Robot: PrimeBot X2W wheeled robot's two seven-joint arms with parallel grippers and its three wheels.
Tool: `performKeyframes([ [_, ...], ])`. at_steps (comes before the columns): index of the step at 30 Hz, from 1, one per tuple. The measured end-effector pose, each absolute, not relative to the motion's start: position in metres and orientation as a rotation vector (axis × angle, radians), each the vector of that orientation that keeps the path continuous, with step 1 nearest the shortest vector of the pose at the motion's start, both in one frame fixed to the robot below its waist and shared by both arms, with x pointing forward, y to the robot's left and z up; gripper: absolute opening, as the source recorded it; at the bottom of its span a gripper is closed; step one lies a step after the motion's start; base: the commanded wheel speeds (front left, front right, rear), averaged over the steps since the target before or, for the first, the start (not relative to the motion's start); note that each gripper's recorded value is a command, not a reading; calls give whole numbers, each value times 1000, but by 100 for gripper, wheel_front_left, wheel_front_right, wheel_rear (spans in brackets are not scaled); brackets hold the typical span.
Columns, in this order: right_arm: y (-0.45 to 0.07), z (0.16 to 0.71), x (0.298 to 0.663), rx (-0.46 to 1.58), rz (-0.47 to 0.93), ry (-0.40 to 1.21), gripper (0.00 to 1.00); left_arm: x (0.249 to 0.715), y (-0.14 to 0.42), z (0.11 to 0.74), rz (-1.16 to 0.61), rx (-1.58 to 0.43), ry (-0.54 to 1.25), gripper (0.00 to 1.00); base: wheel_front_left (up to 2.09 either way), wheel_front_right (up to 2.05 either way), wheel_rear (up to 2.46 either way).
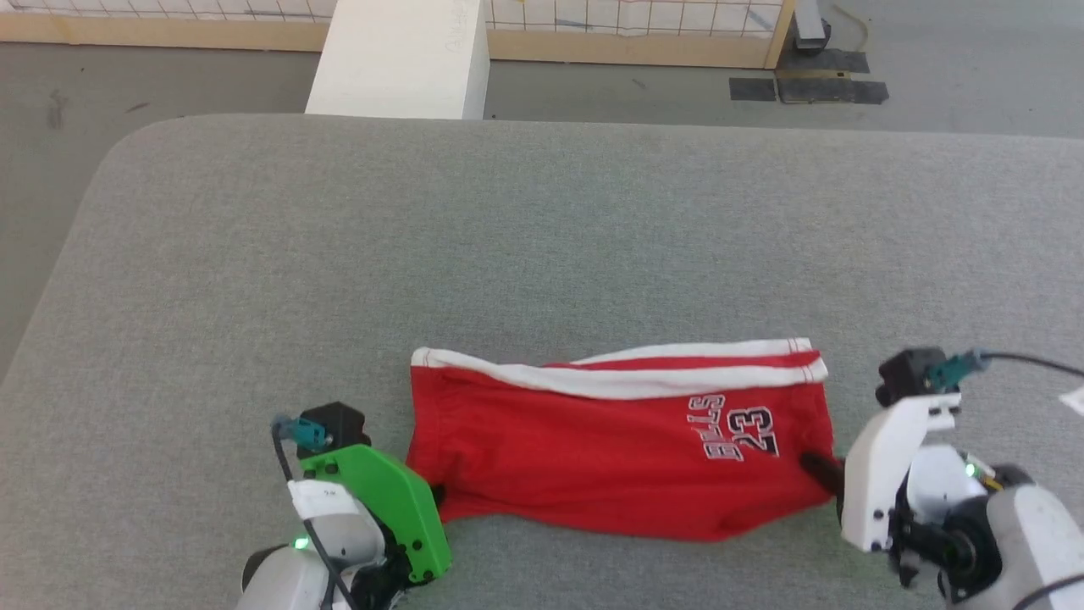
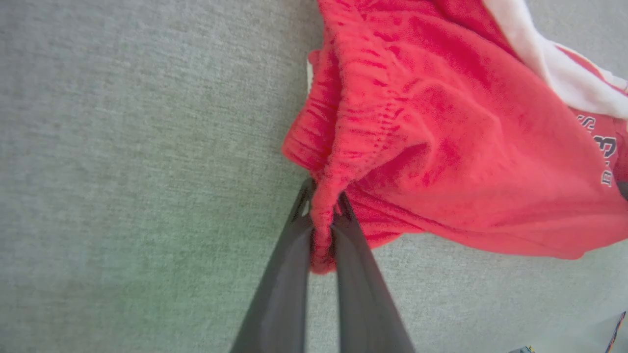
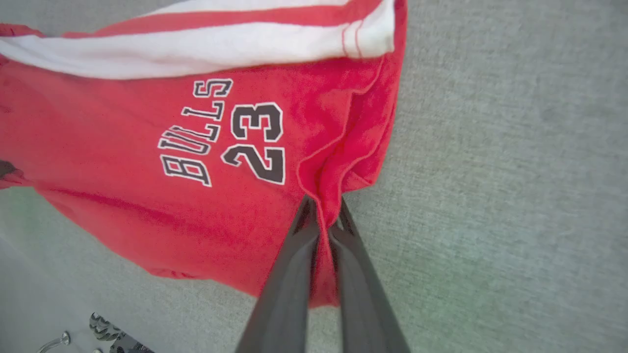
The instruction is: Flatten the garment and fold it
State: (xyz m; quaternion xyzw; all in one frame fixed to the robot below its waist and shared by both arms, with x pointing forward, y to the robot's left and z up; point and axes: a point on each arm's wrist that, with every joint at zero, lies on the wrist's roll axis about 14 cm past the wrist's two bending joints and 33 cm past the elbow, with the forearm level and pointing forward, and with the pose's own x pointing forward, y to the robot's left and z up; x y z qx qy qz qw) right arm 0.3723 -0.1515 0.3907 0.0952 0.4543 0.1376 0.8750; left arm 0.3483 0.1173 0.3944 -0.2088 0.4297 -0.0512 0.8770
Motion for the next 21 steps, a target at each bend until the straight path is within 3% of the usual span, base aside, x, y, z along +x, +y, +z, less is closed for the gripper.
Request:
performKeyframes([
  [2, -150, 386, 366, 218, 280, 963, 0, 347, 118, 394, -103, -448, 899, 0, 0, 0, 0],
  [3, -149, 383, 363, 220, 277, 971, 0, 347, 119, 395, -101, -450, 896, 29, 0, 0, 0],
  [5, -149, 382, 361, 231, 268, 971, 0, 346, 120, 395, -95, -457, 894, 100, 0, 0, 0],
  [6, -148, 382, 361, 233, 266, 969, 28, 346, 121, 395, -91, -462, 892, 100, 0, 0, 0],
  [7, -147, 382, 360, 234, 265, 966, 100, 346, 122, 395, -88, -465, 891, 100, 0, 0, 0],
  [17, -149, 412, 365, 307, 244, 826, 100, 345, 133, 415, -73, -493, 827, 100, 0, 0, 0],
  [21, -164, 425, 361, 320, 209, 775, 100, 354, 154, 440, -33, -493, 706, 100, 0, 0, 0],
])
